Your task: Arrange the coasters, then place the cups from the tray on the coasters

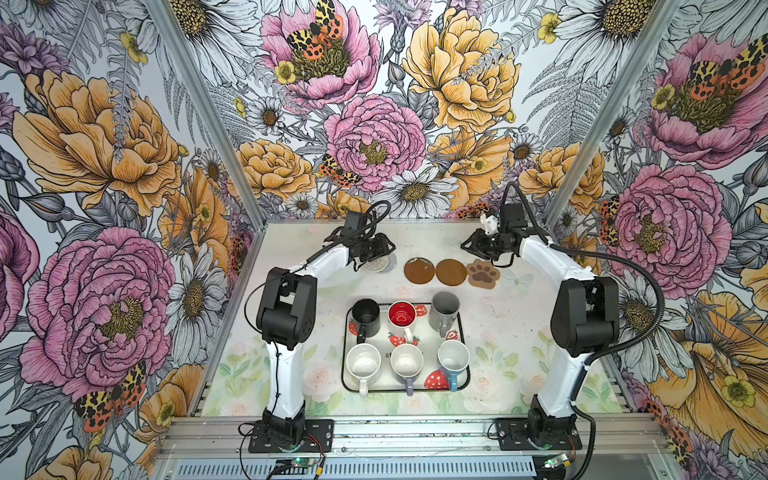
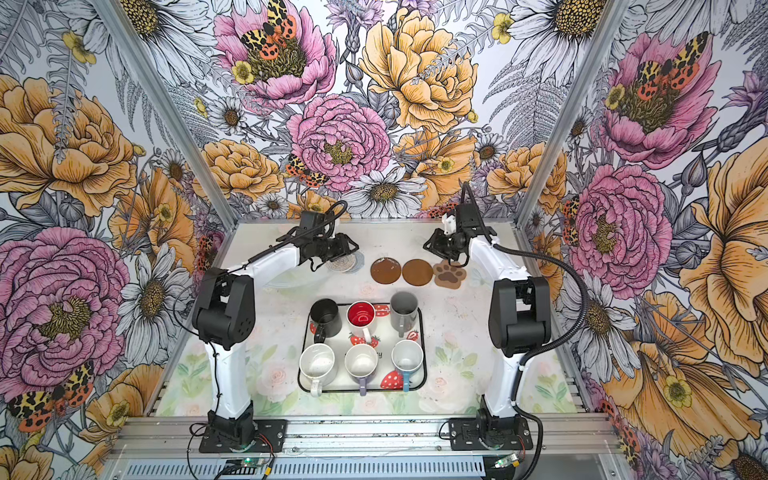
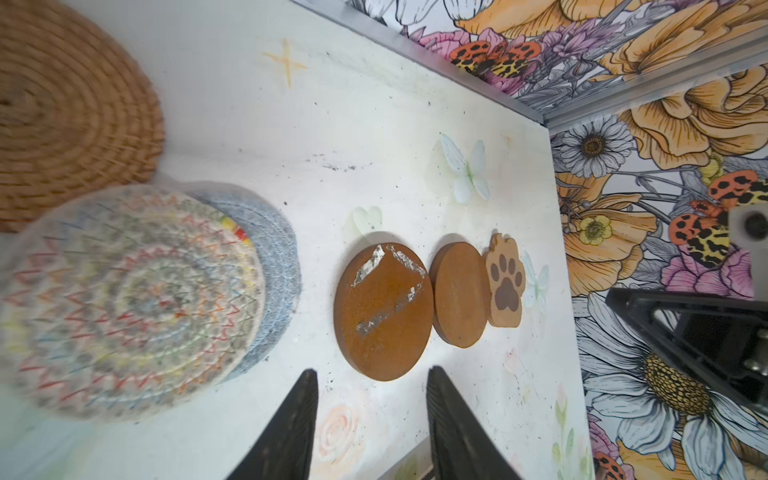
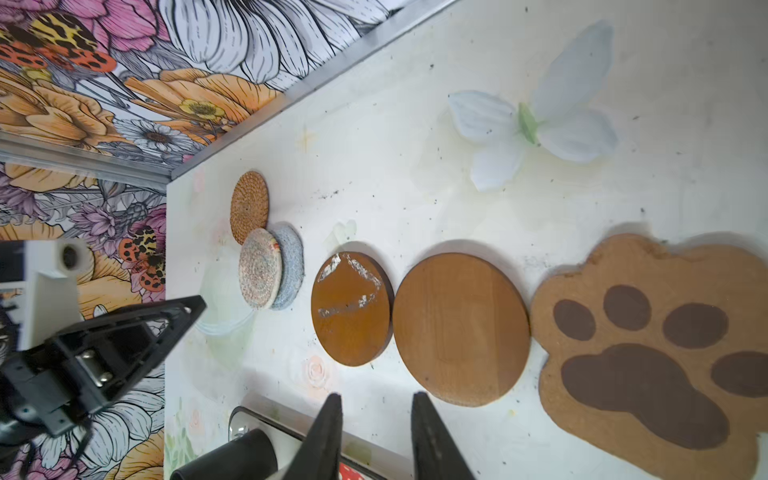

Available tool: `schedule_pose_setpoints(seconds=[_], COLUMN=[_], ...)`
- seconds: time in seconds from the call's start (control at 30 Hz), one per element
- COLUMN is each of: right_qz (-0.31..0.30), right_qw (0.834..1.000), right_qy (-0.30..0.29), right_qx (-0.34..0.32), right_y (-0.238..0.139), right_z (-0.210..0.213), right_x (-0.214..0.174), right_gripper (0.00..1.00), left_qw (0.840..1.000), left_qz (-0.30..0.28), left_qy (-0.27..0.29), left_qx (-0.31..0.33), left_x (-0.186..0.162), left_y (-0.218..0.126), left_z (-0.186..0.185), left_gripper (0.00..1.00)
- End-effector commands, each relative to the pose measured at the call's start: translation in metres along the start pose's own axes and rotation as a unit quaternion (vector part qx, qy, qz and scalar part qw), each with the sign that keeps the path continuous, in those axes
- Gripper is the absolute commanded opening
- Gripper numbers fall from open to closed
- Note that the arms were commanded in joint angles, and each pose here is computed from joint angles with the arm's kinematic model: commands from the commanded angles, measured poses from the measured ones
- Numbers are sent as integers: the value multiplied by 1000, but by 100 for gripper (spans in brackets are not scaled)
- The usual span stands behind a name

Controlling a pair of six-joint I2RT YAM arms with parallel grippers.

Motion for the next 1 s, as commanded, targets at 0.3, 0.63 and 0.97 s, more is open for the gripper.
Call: schedule_pose_setpoints(seconds=[0.3, 0.63, 0.97], right_qz=[24, 38, 53], right_qw=[999, 999, 998], right_qy=[-26, -34, -45], right_qx=[-5, -7, 4], right_y=[18, 26, 41], right_z=[8, 12, 27], right_x=[-19, -30, -34], right_gripper=[13, 13, 13], left_qw=[988, 976, 967], left_qz=[20, 57, 118], left_qy=[54, 117, 142], left_qx=[141, 175, 173], left_x=[28, 35, 1], left_y=[-3, 39, 69], left_z=[47, 52, 54], left_gripper=[45, 43, 38])
Point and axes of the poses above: each gripper's point midway between its finger pads, its own y axis out along the fingers, its own z axis along the line the jaws close on, x = y × z, the point moved 9 cm from there along -y, back along the fingers, and after that the axes turned 15 degrees about y, right-handed, at the moved point
